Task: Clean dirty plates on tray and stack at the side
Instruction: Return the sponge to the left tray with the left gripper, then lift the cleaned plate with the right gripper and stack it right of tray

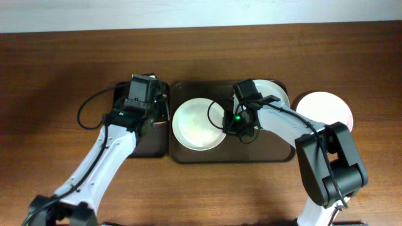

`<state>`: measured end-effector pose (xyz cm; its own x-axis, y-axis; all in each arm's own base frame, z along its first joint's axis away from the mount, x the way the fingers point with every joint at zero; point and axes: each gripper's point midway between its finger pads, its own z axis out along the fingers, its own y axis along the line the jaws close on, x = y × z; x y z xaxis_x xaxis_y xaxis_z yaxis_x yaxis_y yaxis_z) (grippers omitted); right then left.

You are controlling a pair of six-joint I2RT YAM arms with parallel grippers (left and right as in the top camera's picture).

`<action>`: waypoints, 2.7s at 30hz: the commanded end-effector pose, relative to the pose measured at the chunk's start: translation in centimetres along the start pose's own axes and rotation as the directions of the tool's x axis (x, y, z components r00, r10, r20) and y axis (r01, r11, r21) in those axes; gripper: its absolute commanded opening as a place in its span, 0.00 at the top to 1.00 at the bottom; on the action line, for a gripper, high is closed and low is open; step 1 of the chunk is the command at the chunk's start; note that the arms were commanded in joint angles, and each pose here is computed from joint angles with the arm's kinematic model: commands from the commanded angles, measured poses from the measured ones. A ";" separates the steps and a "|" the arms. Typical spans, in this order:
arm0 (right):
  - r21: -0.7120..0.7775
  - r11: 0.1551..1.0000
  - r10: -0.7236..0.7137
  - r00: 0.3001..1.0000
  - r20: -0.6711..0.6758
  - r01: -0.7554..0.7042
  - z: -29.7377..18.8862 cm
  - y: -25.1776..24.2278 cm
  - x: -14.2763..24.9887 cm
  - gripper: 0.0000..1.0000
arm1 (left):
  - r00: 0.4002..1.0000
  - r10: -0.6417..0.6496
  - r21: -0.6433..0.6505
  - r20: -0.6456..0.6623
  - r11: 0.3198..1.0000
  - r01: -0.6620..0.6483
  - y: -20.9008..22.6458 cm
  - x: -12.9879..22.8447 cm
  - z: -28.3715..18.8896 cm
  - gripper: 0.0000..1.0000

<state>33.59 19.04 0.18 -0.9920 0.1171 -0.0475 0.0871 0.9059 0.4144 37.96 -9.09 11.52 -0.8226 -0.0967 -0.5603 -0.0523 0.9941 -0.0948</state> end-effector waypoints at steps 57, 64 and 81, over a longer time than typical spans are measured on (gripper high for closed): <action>0.077 0.997 0.009 0.999 -0.047 -0.005 1.0 -1.8 1.6 0.75 | 0.927 0.045 -0.058 -0.372 0.996 -0.072 3.7 5.9 8.3 0.36; 0.077 0.997 0.009 0.999 -0.048 -0.006 1.0 -1.8 1.6 0.76 | 0.910 0.042 -0.067 -0.413 0.995 -0.076 4.1 7.8 8.3 0.98; 0.111 0.978 -0.179 0.984 -0.006 0.178 -2.2 -0.9 0.2 0.96 | 0.932 0.043 -0.084 -0.360 0.993 -0.079 4.2 4.9 3.7 0.51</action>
<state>32.28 18.61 0.34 -0.9993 0.0020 -0.0370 -0.0122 0.9246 0.3808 34.47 -5.04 2.06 -0.9904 -0.0303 -0.1351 -0.0384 0.9976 0.0576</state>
